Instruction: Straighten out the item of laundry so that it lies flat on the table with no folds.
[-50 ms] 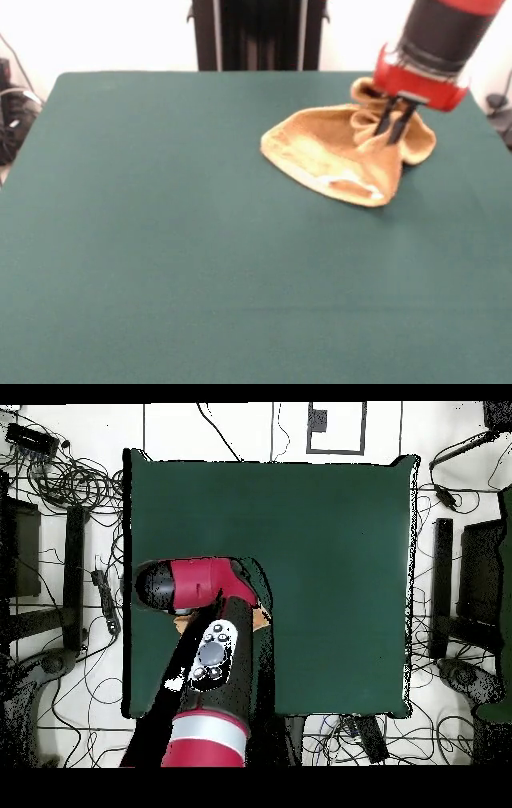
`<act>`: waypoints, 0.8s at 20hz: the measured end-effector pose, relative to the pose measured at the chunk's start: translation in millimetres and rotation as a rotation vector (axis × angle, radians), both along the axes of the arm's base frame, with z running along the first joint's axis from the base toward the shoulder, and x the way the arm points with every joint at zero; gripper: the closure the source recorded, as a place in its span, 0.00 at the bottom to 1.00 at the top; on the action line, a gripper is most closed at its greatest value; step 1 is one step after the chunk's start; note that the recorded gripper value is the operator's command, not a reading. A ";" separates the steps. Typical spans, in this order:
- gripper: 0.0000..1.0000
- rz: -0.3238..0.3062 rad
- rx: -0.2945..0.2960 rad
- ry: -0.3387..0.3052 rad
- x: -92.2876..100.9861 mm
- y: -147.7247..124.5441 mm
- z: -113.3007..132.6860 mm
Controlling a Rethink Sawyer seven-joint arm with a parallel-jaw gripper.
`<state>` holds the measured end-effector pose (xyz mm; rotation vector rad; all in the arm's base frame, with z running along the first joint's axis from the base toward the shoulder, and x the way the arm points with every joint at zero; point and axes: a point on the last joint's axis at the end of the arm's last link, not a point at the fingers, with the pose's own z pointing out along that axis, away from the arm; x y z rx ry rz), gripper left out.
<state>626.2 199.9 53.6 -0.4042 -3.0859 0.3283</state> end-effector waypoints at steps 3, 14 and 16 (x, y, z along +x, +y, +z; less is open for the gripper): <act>1.00 -0.017 0.022 -0.006 -0.2 14.6 1.9; 1.00 -0.136 0.070 -0.225 2.2 56.3 -60.2; 1.00 -0.212 0.033 -0.293 -8.3 67.8 -87.0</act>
